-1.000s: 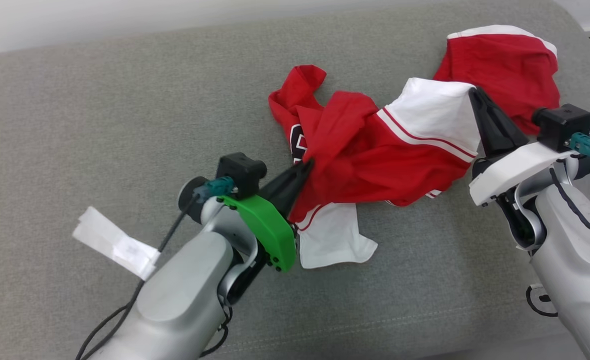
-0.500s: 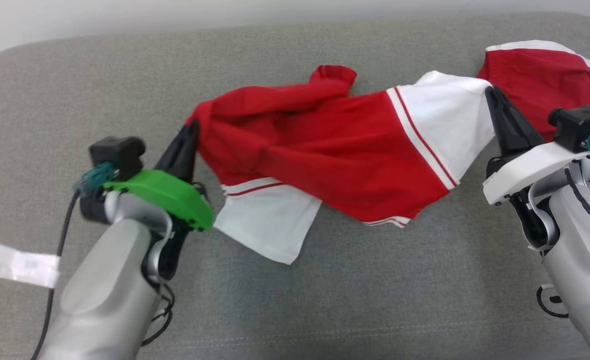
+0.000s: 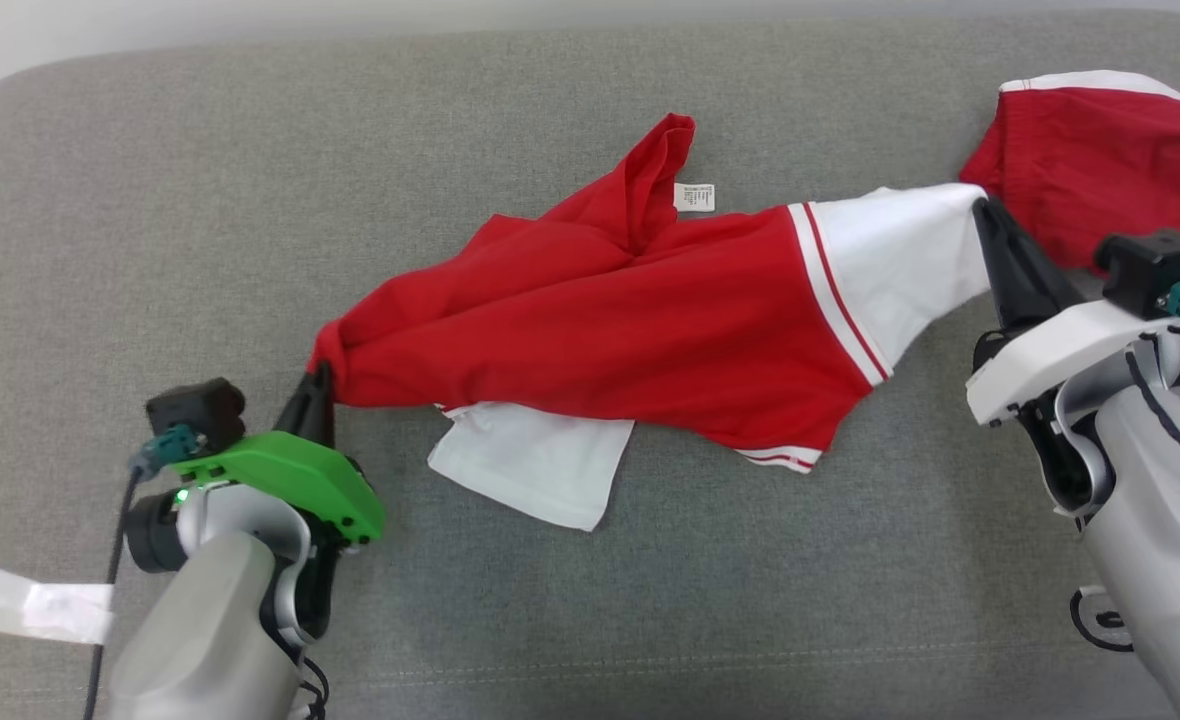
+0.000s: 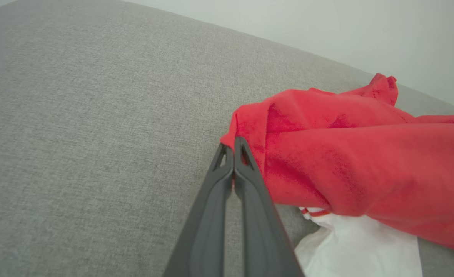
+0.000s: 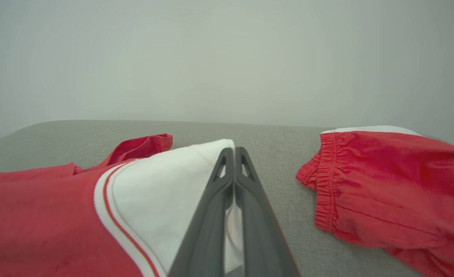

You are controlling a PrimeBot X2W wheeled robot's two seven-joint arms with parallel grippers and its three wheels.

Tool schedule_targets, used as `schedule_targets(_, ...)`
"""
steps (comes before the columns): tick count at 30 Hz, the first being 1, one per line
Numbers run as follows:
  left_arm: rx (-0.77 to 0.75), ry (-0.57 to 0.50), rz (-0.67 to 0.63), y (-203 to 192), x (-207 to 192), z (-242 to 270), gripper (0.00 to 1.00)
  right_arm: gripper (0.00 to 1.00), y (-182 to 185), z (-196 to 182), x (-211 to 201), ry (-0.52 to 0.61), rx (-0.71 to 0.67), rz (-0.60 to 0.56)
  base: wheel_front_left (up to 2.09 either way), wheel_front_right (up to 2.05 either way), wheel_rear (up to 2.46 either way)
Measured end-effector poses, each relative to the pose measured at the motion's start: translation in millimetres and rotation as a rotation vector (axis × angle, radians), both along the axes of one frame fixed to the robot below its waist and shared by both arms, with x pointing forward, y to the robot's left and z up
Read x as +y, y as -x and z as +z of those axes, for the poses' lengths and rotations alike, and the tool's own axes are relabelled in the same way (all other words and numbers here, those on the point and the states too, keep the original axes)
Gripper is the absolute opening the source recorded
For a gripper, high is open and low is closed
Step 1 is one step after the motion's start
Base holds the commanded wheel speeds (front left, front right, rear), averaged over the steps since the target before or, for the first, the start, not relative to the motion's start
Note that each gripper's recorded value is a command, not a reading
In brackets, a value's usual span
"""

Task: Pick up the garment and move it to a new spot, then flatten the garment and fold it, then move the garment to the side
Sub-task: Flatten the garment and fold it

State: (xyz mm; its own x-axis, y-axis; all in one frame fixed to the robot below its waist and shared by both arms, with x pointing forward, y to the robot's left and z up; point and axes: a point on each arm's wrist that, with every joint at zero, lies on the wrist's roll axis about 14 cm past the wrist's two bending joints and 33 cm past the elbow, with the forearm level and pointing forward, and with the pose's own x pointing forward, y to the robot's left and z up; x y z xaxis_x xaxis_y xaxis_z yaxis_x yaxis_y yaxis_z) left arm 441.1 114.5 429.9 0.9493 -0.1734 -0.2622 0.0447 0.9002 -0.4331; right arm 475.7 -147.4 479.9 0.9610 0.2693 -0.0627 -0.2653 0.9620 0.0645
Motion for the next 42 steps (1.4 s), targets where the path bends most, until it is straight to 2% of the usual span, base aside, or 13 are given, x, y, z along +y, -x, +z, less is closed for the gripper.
schedule_targets(1,0.004,-0.001,-0.013,1.2,-4.3,-1.0,0.0,0.0,1.5,-3.0,-0.9,0.003,0.009,-0.002,0.0,0.0,0.0)
schedule_targets(2,0.014,-0.006,-0.037,3.5,-10.2,-3.5,0.23,0.0,3.6,-6.7,-1.2,0.006,0.019,-0.001,0.0,0.0,0.0)
schedule_targets(4,0.026,-0.007,-0.082,8.1,-20.7,-7.3,1.0,0.0,9.6,-16.2,1.1,0.008,0.048,0.004,0.0,0.0,0.0)
schedule_targets(9,-0.012,-0.043,-0.127,5.4,-30.5,-0.8,1.0,0.0,24.2,-38.4,0.9,0.019,0.124,0.002,0.0,0.0,0.0)
schedule_targets(13,-0.096,-0.115,-0.132,-8.8,-21.7,17.2,1.0,0.0,29.0,-41.9,-0.7,0.015,0.139,-0.005,0.0,0.0,0.0)
schedule_targets(18,-0.2,-0.129,-0.172,-23.7,-35.4,47.6,1.0,0.0,32.7,-41.7,-8.6,0.006,0.143,-0.033,0.0,0.0,0.0)
schedule_targets(19,-0.212,-0.135,-0.185,-24.1,-39.6,50.2,1.0,0.2,33.0,-41.0,-10.4,0.002,0.142,-0.041,0.0,0.0,0.0)
schedule_targets(20,-0.216,-0.135,-0.199,-23.5,-44.4,50.7,1.0,0.48,33.3,-40.5,-12.5,0.002,0.14,-0.049,0.0,0.0,0.0)
schedule_targets(21,-0.216,-0.133,-0.215,-22.1,-50.0,50.1,1.0,0.48,33.5,-39.9,-15.4,0.006,0.138,-0.06,0.0,0.0,0.0)
schedule_targets(22,-0.215,-0.13,-0.231,-20.5,-56.3,49.1,1.0,1.0,33.3,-38.9,-18.3,0.01,0.134,-0.069,0.0,0.0,0.0)
schedule_targets(28,-0.186,-0.089,-0.311,-7.9,-87.7,36.8,1.0,1.0,29.1,-30.9,-28.1,-0.007,0.101,-0.107,0.0,0.0,0.0)
schedule_targets(36,-0.165,-0.107,-0.283,-7.9,-72.9,28.3,1.0,1.0,29.5,-25.3,-16.7,-0.035,0.08,-0.084,0.0,0.0,0.0)
schedule_targets(42,-0.172,-0.107,-0.269,-2.3,-67.7,30.4,1.0,1.0,54.9,-55.0,-8.2,-0.115,0.178,-0.101,0.0,0.0,0.0)
